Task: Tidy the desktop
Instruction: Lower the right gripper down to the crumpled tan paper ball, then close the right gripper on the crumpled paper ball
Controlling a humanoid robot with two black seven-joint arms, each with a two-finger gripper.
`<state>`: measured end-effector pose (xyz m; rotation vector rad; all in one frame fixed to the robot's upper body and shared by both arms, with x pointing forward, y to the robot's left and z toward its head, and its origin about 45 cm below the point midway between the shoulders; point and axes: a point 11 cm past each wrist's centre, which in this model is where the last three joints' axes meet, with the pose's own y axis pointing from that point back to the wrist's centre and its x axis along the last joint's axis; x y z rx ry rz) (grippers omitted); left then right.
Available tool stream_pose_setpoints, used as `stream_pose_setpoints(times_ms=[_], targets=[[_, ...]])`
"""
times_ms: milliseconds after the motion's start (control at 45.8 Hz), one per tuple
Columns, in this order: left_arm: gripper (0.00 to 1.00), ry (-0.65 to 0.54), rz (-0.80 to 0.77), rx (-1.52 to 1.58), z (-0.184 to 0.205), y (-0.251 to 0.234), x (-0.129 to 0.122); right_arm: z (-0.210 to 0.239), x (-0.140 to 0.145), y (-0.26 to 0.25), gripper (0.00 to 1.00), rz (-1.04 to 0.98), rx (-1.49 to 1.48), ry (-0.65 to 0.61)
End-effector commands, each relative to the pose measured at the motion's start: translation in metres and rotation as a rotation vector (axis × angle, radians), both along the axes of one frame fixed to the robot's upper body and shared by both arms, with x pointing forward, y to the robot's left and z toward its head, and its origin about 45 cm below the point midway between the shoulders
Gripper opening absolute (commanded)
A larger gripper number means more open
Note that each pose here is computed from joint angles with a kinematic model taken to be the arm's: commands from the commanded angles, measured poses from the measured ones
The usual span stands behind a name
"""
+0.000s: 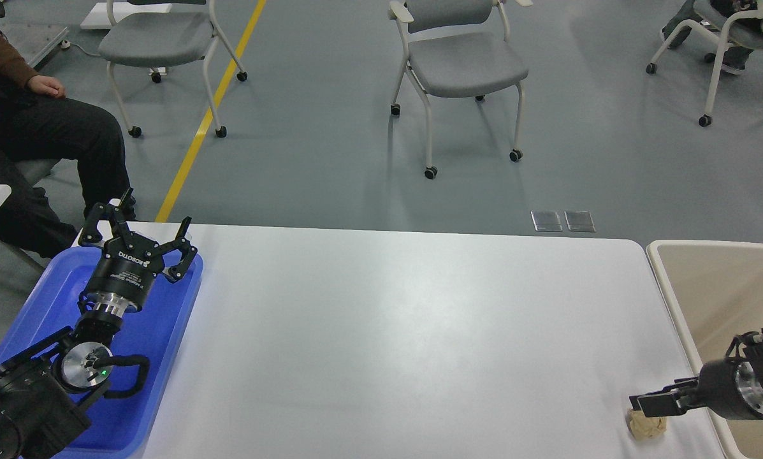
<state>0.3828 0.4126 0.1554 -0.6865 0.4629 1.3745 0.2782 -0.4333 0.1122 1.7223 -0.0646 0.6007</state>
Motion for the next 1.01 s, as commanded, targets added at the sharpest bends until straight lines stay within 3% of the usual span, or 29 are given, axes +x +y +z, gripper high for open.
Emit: stream_pose_setpoints(times_ms=[0, 743, 984], targets=[[0.98, 0.0, 0.0, 0.0, 0.0, 0.0, 0.0, -0.014, -0.006, 0.001, 1.0, -0.014, 0.01, 0.006], [0.98, 0.0, 0.001, 0.0, 0.0, 0.0, 0.0, -0.034, -0.016, 0.001, 1.0, -0.005, 0.005, 0.001], [0.98, 0.0, 0.0, 0.0, 0.0, 0.0, 0.0, -0.035, -0.015, -0.014, 0.94, -0.019, -0.026, -0.039]])
